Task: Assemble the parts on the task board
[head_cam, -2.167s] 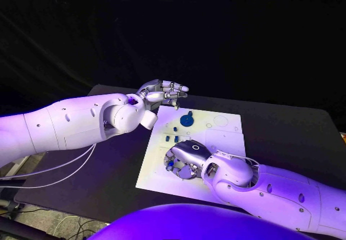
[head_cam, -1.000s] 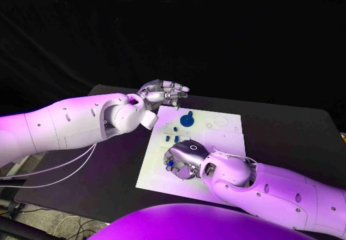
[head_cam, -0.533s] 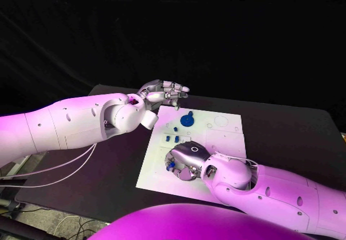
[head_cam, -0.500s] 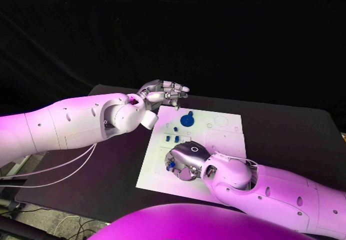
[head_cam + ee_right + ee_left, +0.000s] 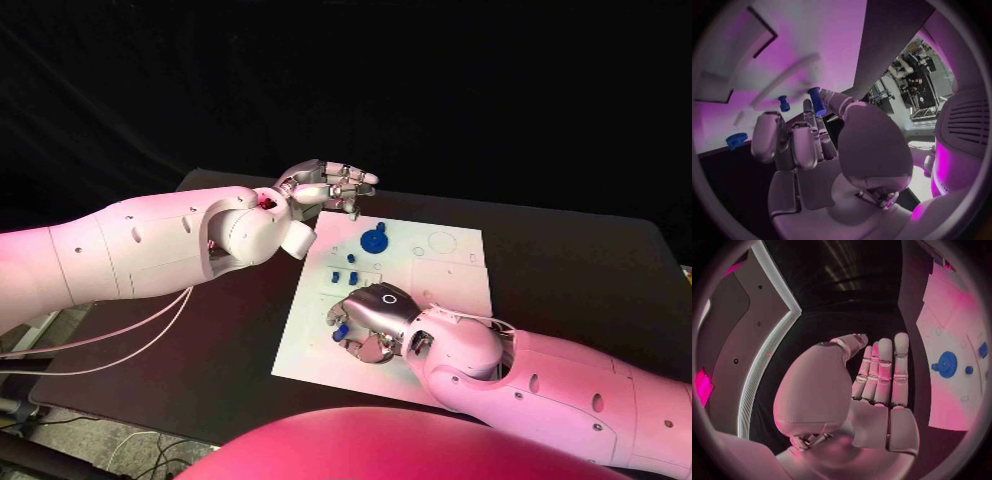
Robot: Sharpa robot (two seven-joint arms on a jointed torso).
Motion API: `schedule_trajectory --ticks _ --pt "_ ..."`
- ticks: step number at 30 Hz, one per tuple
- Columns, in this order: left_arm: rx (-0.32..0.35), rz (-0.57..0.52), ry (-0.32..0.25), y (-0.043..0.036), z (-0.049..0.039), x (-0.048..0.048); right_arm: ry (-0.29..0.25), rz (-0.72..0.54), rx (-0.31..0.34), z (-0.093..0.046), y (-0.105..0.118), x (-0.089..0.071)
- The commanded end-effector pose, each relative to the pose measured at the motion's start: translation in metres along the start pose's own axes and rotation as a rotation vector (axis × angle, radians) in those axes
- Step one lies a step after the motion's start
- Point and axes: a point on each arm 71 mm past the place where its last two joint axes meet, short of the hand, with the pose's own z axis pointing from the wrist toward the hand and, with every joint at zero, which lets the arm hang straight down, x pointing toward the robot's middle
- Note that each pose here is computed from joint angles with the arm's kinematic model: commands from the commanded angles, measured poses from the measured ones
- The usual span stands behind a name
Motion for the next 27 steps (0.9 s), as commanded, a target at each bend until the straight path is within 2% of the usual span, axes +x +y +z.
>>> schedule_trajectory --ticks 1,15,21,27 --pt "0.006 -0.003 0.017 -0.0009 0.0004 0.0022 0.001 0.008 -0.014 0.000 0.002 0.000" --pt "0.005 -0.003 0.015 -0.0009 -0.0001 0.0017 -0.045 0.029 -0.023 -0.001 0.004 -0.003" --pt "0.004 -0.003 0.014 -0.0009 -0.0006 0.0009 -0.066 0.024 -0.002 -0.006 -0.001 -0.005" --pt "0.004 -0.002 0.013 -0.0010 -0.0008 0.0005 -0.064 0.019 0.011 -0.010 -0.005 -0.006"
